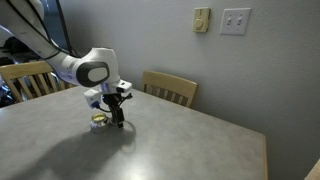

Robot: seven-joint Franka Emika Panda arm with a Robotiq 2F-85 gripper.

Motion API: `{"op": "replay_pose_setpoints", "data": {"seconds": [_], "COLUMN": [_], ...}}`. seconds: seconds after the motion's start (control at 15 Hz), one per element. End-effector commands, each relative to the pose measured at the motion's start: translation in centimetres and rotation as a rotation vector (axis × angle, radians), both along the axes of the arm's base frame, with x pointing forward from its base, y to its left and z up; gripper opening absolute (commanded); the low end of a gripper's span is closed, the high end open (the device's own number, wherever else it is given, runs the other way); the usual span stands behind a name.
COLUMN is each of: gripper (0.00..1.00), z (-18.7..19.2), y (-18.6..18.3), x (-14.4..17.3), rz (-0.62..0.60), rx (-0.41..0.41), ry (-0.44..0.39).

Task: Put the silver lid on top of the candle container

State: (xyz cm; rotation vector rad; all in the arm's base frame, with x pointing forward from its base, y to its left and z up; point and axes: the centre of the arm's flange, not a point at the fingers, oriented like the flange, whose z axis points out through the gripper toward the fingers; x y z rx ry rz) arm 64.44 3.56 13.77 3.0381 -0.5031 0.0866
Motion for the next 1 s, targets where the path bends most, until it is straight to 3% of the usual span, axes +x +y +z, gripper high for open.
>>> {"op": "replay_pose_setpoints", "data": {"seconds": [0.0, 0.93], "gripper": [1.0, 1.0], "z": [-1.0, -0.7], "y": [0.1, 1.6], "x": [1.3, 0.3], "rz": [0.019, -0.076], "rx": [-0.009, 0.05], "ry": [0.016, 0.03]}}
